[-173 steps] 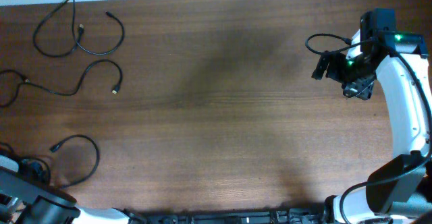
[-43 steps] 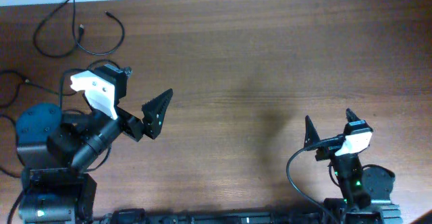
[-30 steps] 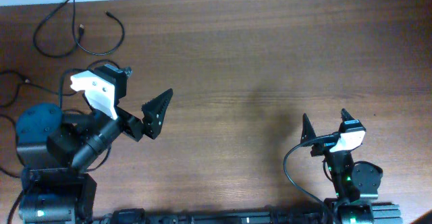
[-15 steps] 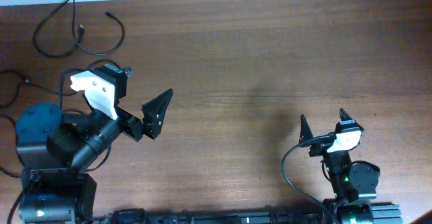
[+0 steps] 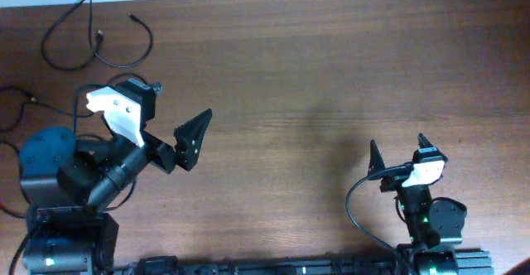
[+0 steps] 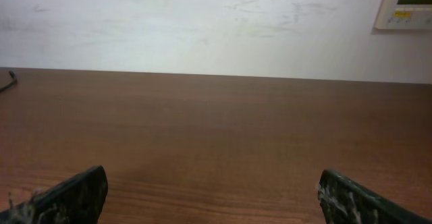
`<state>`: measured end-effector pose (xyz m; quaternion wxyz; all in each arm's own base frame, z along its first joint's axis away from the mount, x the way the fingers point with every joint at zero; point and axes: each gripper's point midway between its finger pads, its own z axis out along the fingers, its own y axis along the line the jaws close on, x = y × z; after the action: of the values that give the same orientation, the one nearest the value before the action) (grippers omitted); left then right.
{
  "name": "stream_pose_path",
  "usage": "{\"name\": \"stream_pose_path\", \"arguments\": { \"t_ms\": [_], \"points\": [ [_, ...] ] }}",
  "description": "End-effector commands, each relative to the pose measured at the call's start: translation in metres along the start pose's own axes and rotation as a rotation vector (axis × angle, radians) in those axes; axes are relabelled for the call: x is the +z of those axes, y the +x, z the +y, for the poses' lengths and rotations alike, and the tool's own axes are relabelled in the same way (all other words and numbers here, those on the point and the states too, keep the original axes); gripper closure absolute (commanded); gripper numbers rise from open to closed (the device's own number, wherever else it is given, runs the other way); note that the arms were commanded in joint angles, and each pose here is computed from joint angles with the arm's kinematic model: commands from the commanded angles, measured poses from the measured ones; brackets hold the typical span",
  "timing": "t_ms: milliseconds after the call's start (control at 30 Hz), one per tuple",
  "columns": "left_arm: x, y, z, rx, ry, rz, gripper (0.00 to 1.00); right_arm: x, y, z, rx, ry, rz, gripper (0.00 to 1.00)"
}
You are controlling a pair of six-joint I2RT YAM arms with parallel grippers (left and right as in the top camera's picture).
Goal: Untangle cables
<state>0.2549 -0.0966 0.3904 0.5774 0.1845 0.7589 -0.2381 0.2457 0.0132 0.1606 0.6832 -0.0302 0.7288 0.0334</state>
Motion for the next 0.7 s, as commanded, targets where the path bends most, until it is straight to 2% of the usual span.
{"name": "stream_pose_path", "arguments": {
  "t_ms": [0, 300, 333, 367, 533, 567, 667],
  "points": [
    [-0.001, -0.003, -0.003, 0.026, 0.008, -0.008, 0.01, 0.0, 0.003, -0.004, -0.002, 0.021, 0.005, 0.02],
    [-0.001, -0.003, -0.003, 0.027, 0.005, -0.008, 0.01, 0.0, 0.003, -0.004, -0.002, 0.021, 0.005, 0.02],
    [-0.002, -0.001, 0.003, 0.021, -0.029, 0.0, 0.01, 0.0, 0.003, -0.004, -0.002, 0.021, 0.005, 0.02],
    [-0.002, 0.007, 0.012, 0.0, -0.08, 0.032, 0.01, 0.0, 0.003, -0.004, -0.002, 0.021, 0.005, 0.02],
    [-0.007, 0.048, 0.01, -0.101, -0.085, 0.187, 0.01, 0.0, 0.003, -0.004, -0.002, 0.021, 0.005, 0.02],
    [-0.013, 0.057, 0.019, -0.111, -0.158, 0.22, 0.01, 0.0, 0.003, -0.004, -0.002, 0.021, 0.005, 0.01],
    [-0.03, 0.085, 0.02, -0.125, -0.224, 0.265, 0.01, 0.0, 0.003, -0.004, -0.002, 0.021, 0.005, 0.02]
  ]
}}
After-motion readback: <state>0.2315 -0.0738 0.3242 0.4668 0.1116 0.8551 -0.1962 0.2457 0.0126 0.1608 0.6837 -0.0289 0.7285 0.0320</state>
